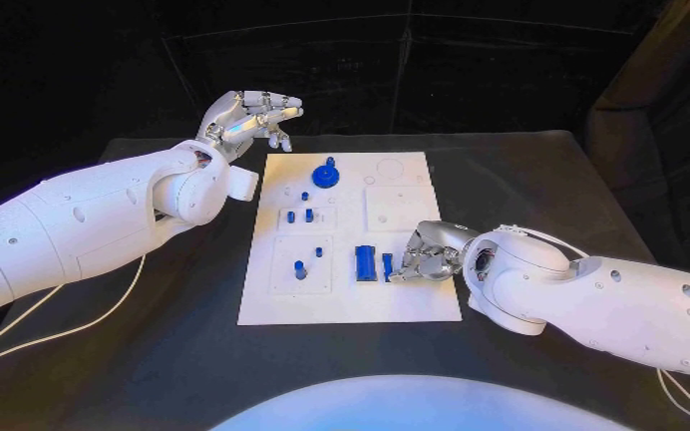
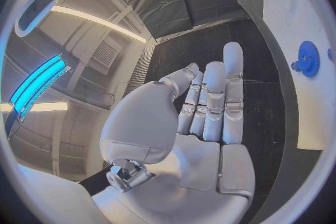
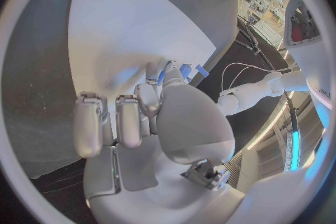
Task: Assemble the parts on the task board
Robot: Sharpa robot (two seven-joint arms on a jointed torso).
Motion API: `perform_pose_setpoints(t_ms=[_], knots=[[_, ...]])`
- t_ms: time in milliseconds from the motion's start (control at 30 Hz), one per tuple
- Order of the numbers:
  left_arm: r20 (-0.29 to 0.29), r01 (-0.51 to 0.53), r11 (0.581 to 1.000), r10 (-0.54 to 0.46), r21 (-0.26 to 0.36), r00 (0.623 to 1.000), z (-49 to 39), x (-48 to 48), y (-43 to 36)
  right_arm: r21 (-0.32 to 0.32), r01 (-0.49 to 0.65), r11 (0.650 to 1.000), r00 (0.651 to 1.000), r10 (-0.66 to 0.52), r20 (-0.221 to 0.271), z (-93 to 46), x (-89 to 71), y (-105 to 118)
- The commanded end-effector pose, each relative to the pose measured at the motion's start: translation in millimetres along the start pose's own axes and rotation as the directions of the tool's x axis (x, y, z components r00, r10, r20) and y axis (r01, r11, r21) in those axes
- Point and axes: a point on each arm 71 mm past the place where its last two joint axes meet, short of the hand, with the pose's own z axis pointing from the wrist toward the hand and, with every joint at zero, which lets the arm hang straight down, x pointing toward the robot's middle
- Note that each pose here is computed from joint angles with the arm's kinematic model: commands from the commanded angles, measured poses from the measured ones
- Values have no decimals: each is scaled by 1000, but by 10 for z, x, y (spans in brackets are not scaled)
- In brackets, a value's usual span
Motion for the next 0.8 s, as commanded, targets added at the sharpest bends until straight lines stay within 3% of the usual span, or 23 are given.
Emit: perform_pose_setpoints(t_ms=[33,133,300,533,733,800], knots=[[-11,9,1000,-9,1,1000,5,11,-9,28,22,999,997,-20,-78,3,81,-35],[-11,9,1000,-9,0,1000,3,10,-9,25,18,1000,997,-16,-77,0,81,-30],[-9,8,1000,-8,0,1000,-2,3,-11,-7,-45,999,998,45,-33,-33,43,-21],[-13,12,1000,-12,5,1000,-5,1,-15,-118,-218,969,975,220,4,-137,-84,-74],[-12,63,998,-63,9,998,9,-16,5,-248,-450,858,880,473,39,-60,-504,-204],[-6,86,996,-86,10,996,17,-33,23,-288,-522,803,828,558,57,10,-677,-279]])
